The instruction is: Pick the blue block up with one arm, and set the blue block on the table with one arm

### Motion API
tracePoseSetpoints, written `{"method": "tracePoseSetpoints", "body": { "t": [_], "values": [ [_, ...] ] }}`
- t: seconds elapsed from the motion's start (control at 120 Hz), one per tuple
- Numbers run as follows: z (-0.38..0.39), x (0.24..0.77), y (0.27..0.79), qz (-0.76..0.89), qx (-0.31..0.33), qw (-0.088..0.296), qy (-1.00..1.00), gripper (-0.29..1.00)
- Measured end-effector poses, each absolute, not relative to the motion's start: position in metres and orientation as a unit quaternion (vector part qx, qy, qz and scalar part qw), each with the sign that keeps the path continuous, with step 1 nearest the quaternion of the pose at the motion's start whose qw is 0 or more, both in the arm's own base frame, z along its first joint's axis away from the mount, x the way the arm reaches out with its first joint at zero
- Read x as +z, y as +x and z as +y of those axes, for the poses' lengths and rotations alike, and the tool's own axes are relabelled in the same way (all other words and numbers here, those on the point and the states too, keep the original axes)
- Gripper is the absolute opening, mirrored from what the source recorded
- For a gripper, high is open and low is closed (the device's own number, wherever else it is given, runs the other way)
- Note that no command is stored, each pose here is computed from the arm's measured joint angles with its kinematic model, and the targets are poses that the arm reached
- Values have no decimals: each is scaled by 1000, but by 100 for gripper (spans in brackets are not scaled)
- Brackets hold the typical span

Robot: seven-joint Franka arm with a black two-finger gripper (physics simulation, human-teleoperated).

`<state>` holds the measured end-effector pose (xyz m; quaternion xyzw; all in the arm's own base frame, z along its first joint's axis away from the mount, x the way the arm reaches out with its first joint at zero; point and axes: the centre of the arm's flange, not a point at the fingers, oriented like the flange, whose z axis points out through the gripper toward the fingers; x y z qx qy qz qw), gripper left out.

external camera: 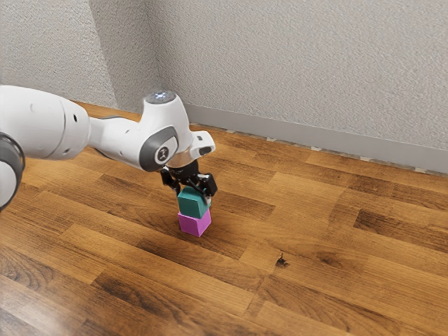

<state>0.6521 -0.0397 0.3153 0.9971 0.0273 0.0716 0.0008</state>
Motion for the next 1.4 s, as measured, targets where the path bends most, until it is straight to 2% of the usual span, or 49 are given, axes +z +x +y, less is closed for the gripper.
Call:
{"method": "tracePoseSetpoints", "body": {
  "t": [0.117,0.325,0.458,0.575,0.767,1.05,1.4],
  "values": [
    [-40,317,653,25,74,1,997,68],
    [-40,323,652,30,78,9,996,46],
    [-40,342,649,33,90,11,995,39],
    [-34,364,632,41,98,9,994,38],
    [63,373,621,121,89,-2,989,38],
    [144,311,660,184,65,-2,981,39],
    [171,273,683,204,69,1,976,39]
  ]
}}
